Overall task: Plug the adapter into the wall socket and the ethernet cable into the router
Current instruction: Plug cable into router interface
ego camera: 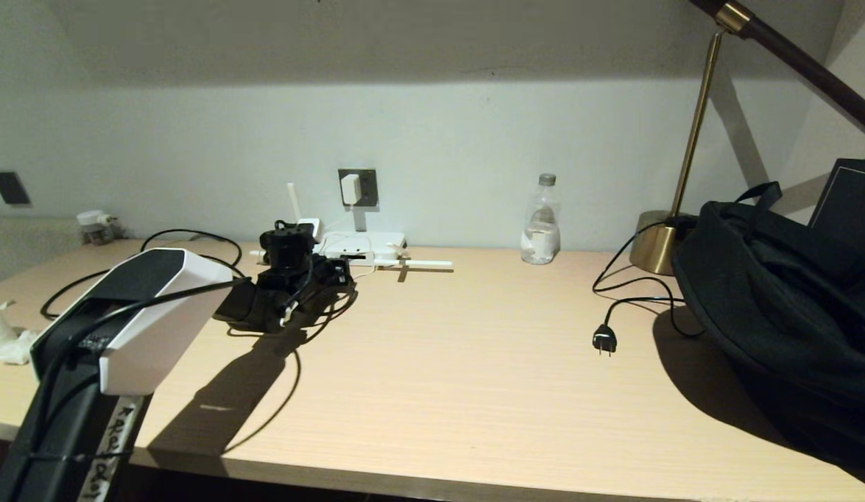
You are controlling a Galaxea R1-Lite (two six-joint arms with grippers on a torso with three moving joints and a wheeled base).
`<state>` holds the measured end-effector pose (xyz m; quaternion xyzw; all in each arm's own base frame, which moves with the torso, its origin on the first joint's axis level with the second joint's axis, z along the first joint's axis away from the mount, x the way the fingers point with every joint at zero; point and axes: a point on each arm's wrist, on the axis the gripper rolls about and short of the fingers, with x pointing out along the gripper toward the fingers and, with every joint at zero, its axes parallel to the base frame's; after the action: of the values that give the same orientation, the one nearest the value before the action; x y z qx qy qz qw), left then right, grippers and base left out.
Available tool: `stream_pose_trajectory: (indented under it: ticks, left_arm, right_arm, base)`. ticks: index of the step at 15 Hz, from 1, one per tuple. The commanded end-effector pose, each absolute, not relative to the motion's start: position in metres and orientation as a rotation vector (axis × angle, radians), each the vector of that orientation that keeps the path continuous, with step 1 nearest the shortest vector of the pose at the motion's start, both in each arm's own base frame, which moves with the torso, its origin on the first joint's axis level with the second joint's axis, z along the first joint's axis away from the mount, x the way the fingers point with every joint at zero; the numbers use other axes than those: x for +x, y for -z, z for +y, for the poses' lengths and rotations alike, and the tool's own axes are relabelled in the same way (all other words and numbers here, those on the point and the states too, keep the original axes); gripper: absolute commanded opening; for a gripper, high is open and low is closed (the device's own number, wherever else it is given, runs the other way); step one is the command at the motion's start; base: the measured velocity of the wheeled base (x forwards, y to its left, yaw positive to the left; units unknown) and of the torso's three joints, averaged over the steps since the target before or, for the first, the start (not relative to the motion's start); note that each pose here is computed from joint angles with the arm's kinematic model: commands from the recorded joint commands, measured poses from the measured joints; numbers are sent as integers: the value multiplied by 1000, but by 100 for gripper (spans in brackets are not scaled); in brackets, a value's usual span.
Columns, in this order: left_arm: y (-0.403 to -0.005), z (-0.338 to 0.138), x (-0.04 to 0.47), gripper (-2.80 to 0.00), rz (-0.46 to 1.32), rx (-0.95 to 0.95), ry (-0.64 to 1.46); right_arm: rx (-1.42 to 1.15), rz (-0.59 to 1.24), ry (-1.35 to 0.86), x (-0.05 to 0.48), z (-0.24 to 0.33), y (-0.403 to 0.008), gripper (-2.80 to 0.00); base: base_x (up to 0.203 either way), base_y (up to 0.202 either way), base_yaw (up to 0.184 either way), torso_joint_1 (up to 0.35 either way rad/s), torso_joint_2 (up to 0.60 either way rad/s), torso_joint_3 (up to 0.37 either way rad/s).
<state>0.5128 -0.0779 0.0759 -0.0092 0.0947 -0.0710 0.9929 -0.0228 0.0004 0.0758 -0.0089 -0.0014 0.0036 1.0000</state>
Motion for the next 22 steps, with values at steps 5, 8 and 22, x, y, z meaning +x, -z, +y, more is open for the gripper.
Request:
stream_pose_trajectory:
  ticks: [5, 8, 22]
  left_arm:
    - [-79, -79, 517, -280, 181, -18, 142]
    - [-80, -79, 519, -280, 177, -18, 141]
    - [-78, -79, 517, -280, 226, -14, 141]
  right_arm:
    - [-18, -3, -8, -23, 0, -76, 0]
    - [-18, -3, -8, -23, 0, -76, 0]
    - [-22, -3, -8, -23, 0, -76, 0]
  base:
    - [0, 0, 0, 0, 0, 0]
    - [0, 0, 0, 0, 0, 0]
    - [0, 0, 0, 0, 0, 0]
